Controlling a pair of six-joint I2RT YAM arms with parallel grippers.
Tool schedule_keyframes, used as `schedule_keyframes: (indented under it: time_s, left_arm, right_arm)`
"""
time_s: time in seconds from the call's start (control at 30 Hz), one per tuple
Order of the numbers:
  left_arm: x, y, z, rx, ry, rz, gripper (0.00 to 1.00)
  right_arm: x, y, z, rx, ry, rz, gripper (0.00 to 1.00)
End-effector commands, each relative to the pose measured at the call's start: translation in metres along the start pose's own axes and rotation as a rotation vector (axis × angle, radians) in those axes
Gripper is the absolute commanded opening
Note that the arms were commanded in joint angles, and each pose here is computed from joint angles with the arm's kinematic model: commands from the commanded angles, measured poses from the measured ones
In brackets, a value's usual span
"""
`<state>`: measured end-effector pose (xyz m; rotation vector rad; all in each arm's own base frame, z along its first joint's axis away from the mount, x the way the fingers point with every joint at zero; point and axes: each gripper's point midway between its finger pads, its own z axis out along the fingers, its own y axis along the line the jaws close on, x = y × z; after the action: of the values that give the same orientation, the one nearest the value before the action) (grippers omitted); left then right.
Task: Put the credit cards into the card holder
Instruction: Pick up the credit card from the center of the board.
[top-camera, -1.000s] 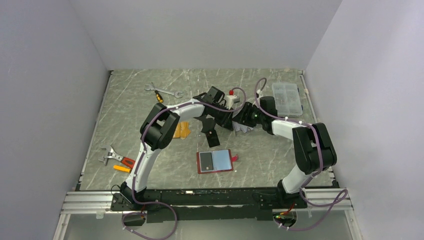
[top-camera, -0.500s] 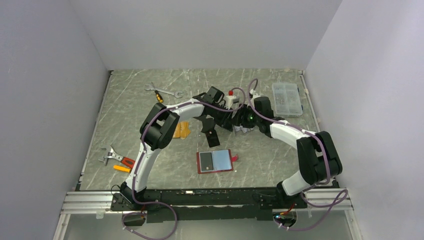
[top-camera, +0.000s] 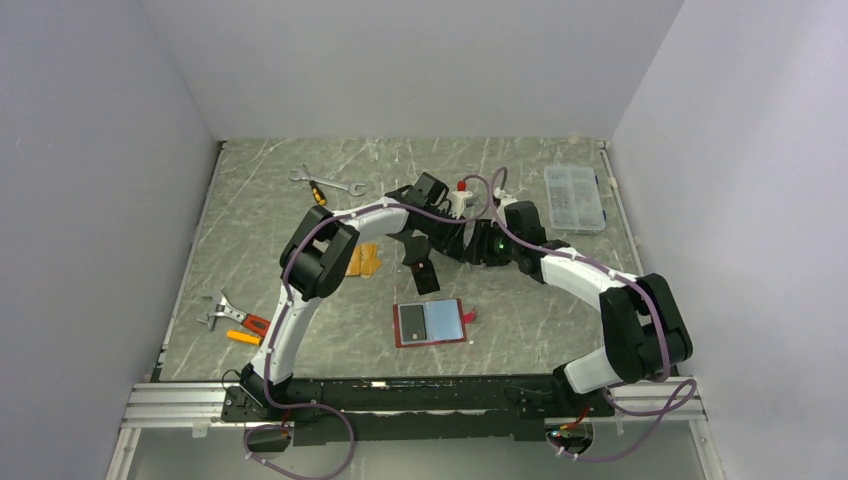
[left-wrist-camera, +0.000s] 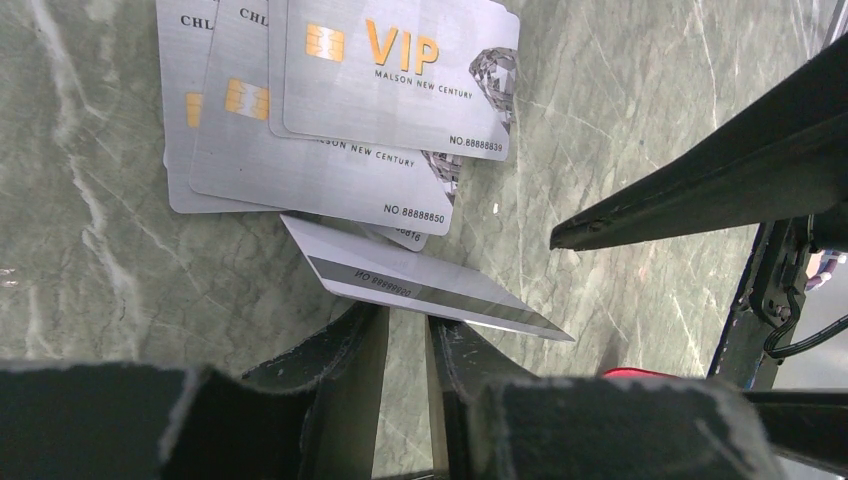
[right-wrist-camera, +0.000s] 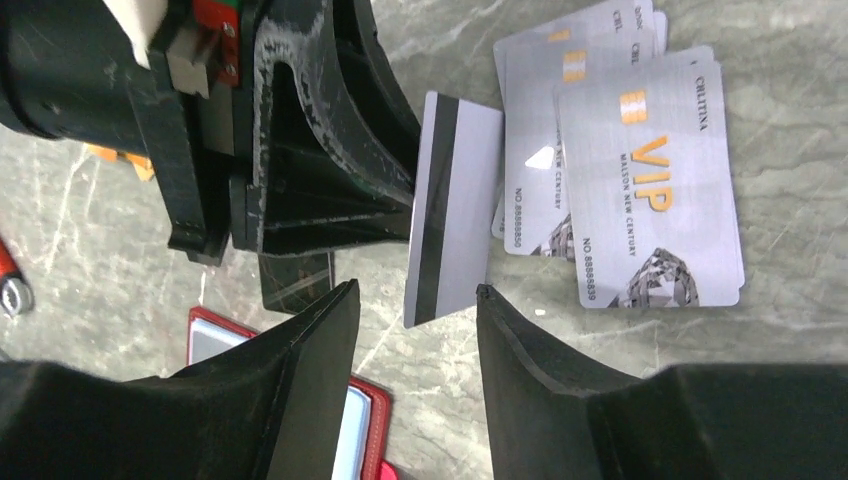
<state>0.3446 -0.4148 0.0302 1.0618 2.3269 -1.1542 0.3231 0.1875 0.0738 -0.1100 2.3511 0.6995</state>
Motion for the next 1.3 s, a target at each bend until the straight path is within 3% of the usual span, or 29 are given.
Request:
schedule_keyframes:
  time_s: [0.0,0.47,0.7,0.97,1.27]
  left_arm:
    - [-0.021,-0.010,-0.012,-0.011,-0.040,0.035,0.26]
    - [-0.020,-0.011,-0.013,-0.008,-0.039,0.034,0.25]
    - [-0.021,-0.012,-0.013,-0.005,-0.038,0.037,0.25]
    - [-0.025,-0.015,-0.011,0.005,-0.044,0.036,0.25]
    - [-0.025,-0.019,-0.013,0.012,-0.043,0.041,0.24]
  right_arm:
    - [-0.010,0.004,-0.004,0.059,-0.012,-0.099,0.49]
    - [-0.014,0.008,0.015,0.221,0.016,-0.284,0.48]
    - [-0.005,0.006,0.022,0.227,0.038,-0.290,0.39]
    - [0.004,0.008,0.015,0.217,-0.004,-0.282,0.45]
    - [-0.004,0.008,0.024,0.223,-0.047,-0.261,0.36]
